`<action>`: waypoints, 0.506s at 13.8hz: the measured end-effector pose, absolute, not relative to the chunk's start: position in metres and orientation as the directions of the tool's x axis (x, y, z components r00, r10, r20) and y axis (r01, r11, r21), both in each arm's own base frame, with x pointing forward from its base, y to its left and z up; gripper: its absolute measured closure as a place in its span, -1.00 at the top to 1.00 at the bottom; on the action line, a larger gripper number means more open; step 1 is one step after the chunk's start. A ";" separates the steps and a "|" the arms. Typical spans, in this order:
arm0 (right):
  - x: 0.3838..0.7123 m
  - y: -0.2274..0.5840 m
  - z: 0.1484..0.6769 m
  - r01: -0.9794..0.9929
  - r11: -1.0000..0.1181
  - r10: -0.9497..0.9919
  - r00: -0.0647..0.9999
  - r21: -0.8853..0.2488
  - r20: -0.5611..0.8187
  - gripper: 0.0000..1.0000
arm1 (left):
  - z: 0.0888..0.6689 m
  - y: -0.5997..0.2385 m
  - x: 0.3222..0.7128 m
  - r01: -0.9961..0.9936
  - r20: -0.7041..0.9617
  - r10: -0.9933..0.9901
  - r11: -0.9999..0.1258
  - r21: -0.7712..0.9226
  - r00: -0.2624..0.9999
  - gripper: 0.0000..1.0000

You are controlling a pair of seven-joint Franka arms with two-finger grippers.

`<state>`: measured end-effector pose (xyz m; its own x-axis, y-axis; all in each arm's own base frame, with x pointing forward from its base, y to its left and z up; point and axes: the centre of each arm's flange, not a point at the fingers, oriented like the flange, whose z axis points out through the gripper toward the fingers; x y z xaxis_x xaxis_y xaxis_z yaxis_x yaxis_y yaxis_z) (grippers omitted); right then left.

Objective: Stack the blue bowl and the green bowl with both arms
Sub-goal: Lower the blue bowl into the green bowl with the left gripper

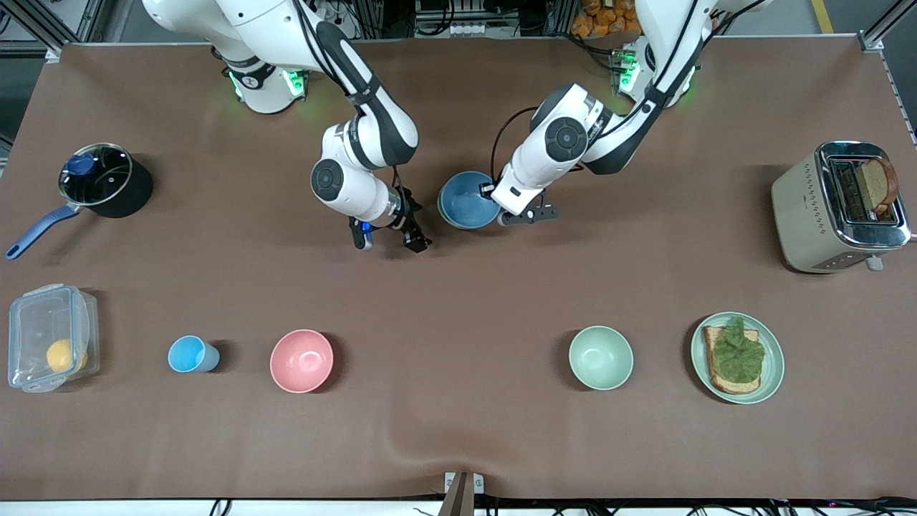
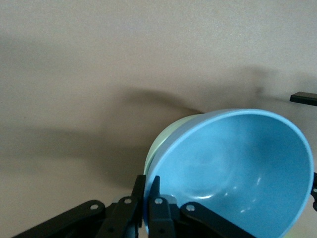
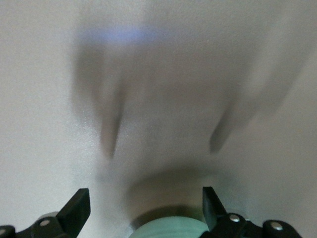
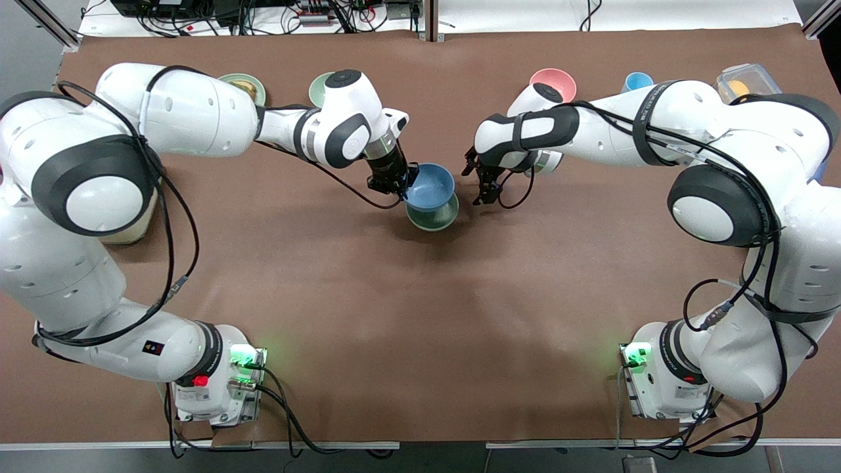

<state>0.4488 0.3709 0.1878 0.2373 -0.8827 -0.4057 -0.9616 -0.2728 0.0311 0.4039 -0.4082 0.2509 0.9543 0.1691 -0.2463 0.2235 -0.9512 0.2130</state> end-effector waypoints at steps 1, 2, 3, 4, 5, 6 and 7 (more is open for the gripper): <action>0.449 0.371 0.188 -0.962 -0.273 -0.883 0.237 0.031 -0.406 1.00 | 0.250 -0.409 0.404 0.224 -0.248 0.169 -0.951 0.213 0.954 -0.89; 0.449 0.371 0.188 -0.961 -0.273 -0.883 0.238 0.031 -0.406 1.00 | 0.249 -0.410 0.404 0.224 -0.250 0.168 -0.951 0.213 0.954 -0.89; 0.448 0.371 0.188 -0.961 -0.274 -0.882 0.238 0.031 -0.406 1.00 | 0.247 -0.411 0.404 0.223 -0.253 0.167 -0.951 0.213 0.953 -0.89; 0.448 0.372 0.188 -0.961 -0.274 -0.882 0.238 0.031 -0.406 1.00 | 0.245 -0.413 0.403 0.223 -0.258 0.165 -0.952 0.212 0.952 -0.89; 0.448 0.372 0.188 -0.961 -0.275 -0.882 0.239 0.031 -0.406 1.00 | 0.242 -0.414 0.402 0.222 -0.262 0.163 -0.952 0.210 0.951 -0.89; 0.448 0.372 0.188 -0.961 -0.275 -0.882 0.239 0.031 -0.406 1.00 | 0.240 -0.415 0.401 0.221 -0.266 0.162 -0.953 0.208 0.950 -0.89; 0.448 0.372 0.188 -0.961 -0.275 -0.882 0.239 0.031 -0.406 1.00 | 0.238 -0.415 0.400 0.221 -0.270 0.162 -0.953 0.207 0.949 -0.89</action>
<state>0.4479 0.3721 0.1878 0.2394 -0.8820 -0.4059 -0.9609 -0.2751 0.0312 0.4003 -0.4150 0.2381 0.9492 0.1616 -0.2698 0.2210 -0.9531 0.2066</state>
